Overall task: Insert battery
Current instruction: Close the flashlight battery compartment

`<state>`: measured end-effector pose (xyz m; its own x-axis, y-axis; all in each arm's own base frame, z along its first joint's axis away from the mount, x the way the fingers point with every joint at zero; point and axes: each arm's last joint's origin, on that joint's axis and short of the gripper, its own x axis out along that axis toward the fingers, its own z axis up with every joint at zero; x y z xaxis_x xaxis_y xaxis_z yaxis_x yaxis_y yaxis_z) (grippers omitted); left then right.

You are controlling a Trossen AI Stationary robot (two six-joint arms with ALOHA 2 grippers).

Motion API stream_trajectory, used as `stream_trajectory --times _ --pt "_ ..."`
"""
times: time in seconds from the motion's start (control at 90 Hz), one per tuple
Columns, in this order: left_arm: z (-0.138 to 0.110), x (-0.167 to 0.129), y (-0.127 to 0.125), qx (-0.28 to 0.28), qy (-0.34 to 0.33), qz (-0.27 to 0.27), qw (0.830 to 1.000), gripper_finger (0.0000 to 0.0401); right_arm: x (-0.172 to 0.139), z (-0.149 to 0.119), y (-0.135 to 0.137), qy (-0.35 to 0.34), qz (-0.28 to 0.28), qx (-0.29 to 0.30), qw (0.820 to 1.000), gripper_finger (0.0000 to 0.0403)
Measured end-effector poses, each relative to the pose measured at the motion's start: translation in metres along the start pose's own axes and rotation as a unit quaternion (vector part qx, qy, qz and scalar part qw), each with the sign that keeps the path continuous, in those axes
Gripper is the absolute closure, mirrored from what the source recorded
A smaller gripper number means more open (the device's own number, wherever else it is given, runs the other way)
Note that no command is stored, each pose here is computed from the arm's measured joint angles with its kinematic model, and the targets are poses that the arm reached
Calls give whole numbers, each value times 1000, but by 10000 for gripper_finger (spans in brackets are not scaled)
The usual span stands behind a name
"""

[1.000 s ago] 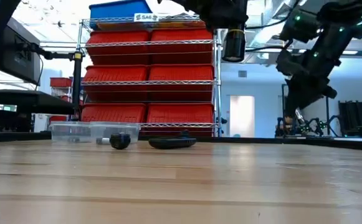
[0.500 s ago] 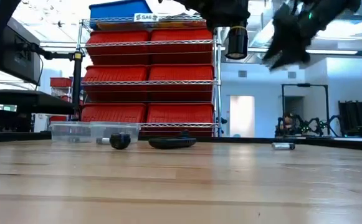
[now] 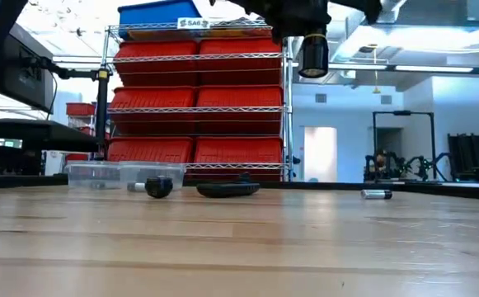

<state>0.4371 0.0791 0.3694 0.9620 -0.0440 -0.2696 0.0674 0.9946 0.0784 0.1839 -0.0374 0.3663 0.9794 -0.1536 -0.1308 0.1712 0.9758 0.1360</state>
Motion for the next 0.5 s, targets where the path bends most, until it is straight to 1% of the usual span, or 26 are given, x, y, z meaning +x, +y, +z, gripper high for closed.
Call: stream_trajectory --times 0.144,0.278,0.356,0.456,0.5 --pt "0 0 -1 0 0 -1 1000 269 25 -7 4 10 10 -27 1000 168" --pt "0 0 -1 -1 1 -1 1000 269 36 -11 5 16 12 -46 999 173" --pt "0 0 -1 -6 2 -2 1000 269 36 -12 5 21 11 -43 999 197" --pt "1 -1 -2 -17 1 -4 1000 269 36 -11 5 19 11 -44 999 256" --pt "1 -1 -3 -20 1 -5 1000 269 36 -11 5 18 11 -44 999 261"
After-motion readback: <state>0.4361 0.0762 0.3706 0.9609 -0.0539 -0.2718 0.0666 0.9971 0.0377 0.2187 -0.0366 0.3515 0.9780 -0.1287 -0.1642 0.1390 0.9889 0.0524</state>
